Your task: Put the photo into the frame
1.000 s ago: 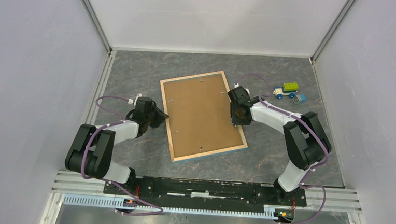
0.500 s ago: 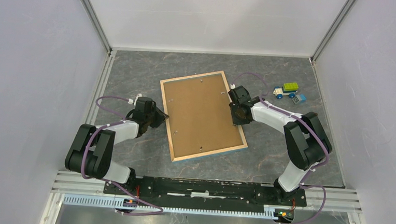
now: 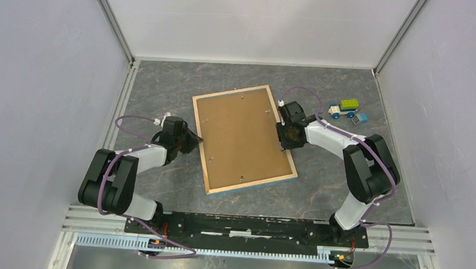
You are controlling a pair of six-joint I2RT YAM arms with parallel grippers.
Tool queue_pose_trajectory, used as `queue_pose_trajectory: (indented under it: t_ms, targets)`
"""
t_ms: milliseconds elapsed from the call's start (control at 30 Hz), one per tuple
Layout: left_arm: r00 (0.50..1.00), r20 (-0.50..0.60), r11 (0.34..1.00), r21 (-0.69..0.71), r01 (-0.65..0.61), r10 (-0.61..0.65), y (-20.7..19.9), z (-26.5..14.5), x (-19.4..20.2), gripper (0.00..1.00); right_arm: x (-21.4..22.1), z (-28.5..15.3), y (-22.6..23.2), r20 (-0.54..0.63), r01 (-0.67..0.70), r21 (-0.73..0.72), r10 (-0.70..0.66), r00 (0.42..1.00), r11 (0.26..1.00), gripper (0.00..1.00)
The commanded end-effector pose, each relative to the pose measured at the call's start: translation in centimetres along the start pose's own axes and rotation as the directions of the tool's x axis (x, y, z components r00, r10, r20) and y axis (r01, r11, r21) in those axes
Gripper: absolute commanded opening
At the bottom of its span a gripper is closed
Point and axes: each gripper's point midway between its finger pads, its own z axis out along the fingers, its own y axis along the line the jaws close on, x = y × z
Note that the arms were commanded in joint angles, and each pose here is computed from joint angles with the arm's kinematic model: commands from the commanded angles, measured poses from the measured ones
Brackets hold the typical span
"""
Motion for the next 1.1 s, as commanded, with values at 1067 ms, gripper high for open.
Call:
queue_pose_trajectory:
  t_ms: [1067]
  targets:
    - [0.999,-0.029,0.999,-0.021,-0.027,0.027,0.6,0.4,0.6,0.13,5.1,3.7,-1.7,-0.105,0.02,0.01,-0.018,0.994,1.0,0.26]
